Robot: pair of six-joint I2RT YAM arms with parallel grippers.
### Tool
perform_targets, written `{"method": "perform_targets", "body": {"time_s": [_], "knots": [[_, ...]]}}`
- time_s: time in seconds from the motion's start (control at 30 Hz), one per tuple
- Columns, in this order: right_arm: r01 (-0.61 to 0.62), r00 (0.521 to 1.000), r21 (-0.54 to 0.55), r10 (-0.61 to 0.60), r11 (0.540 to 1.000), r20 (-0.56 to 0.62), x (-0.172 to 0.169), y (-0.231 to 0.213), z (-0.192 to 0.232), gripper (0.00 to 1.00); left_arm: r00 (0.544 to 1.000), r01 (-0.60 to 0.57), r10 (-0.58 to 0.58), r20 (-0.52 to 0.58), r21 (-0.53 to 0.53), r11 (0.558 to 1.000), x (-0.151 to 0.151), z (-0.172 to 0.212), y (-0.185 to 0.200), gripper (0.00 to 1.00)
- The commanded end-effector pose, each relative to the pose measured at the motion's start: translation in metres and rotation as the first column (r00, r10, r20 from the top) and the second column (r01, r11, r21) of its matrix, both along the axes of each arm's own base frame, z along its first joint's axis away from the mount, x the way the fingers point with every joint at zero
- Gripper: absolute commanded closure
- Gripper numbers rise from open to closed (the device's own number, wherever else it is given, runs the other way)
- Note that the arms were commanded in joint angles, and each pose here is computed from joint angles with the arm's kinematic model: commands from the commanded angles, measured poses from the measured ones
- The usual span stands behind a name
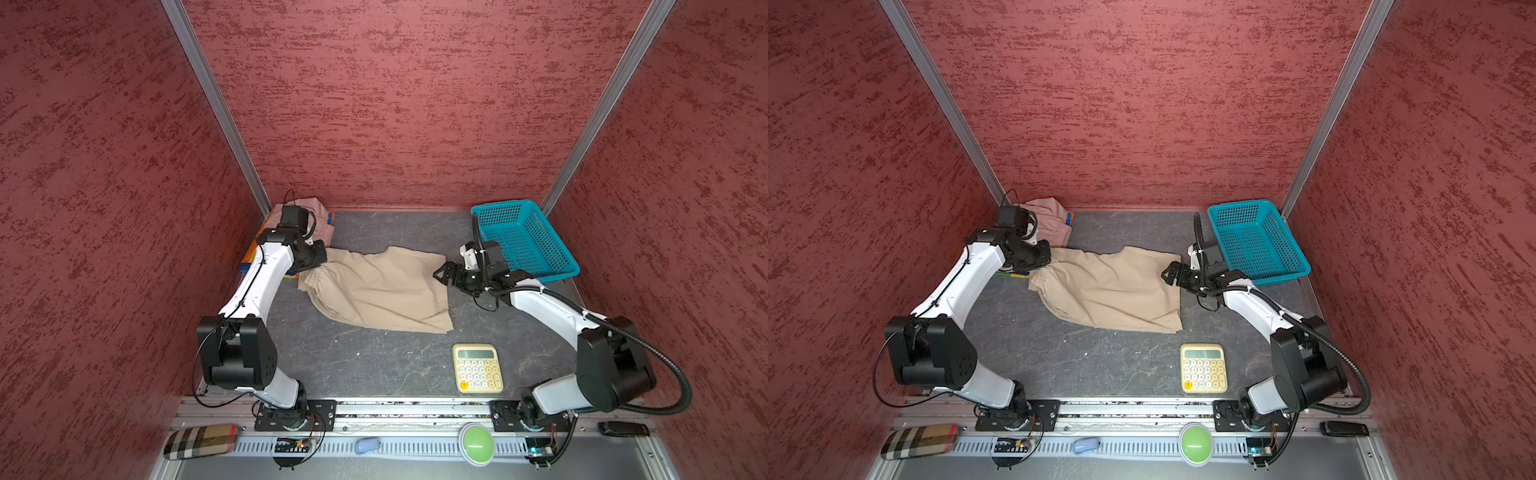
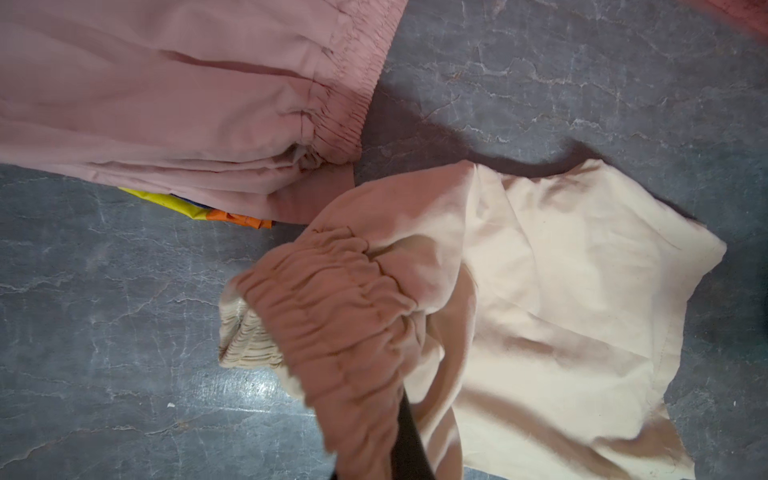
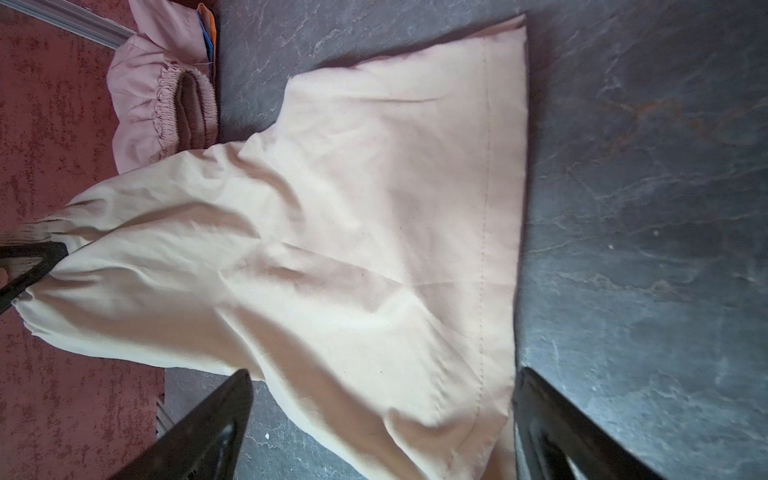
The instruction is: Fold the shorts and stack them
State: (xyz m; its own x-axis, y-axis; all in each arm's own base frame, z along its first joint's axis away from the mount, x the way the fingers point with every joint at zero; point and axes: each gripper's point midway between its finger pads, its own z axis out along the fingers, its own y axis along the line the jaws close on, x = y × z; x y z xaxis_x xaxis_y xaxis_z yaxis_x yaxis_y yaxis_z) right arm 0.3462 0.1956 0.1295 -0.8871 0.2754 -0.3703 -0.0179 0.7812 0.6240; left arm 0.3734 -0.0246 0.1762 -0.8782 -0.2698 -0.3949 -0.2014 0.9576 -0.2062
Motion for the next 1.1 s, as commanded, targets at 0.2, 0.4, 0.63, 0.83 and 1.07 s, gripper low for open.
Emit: {"method": "perform_targets", "body": {"time_s": [0.2, 0.4, 0.63, 0.83, 1.07], "knots": [[-0.004, 1.000, -0.014, 0.004, 1.000, -0.024, -0.002, 0.002, -0.011, 0.01, 0.998, -0.008, 0.008, -0.062, -0.003, 1.000, 0.006, -0.035, 0.010, 1.00], [-0.040, 0.998, -0.014, 0.039, 0.999, -0.040, -0.005, 0.019, -0.020, 0.01, 0.987, -0.097, 0.083, -0.136, -0.094, 0.991, 0.013, -0.080, 0.035, 0.64], [-0.063, 0.996, -0.017, 0.062, 0.998, -0.057, -0.007, 0.022, -0.029, 0.01, 0.981, -0.181, 0.176, -0.086, -0.050, 0.982, 0.005, -0.063, 0.063, 0.01], [-0.089, 0.994, -0.001, 0.089, 0.996, -0.061, -0.002, 0.028, -0.034, 0.01, 0.948, -0.307, 0.267, -0.174, -0.275, 0.911, -0.012, -0.090, 0.072, 0.00], [-0.115, 0.991, 0.018, 0.115, 0.993, -0.065, -0.003, 0.033, -0.041, 0.01, 0.923, -0.383, 0.344, -0.170, -0.472, 0.794, -0.008, -0.102, 0.084, 0.08]]}}
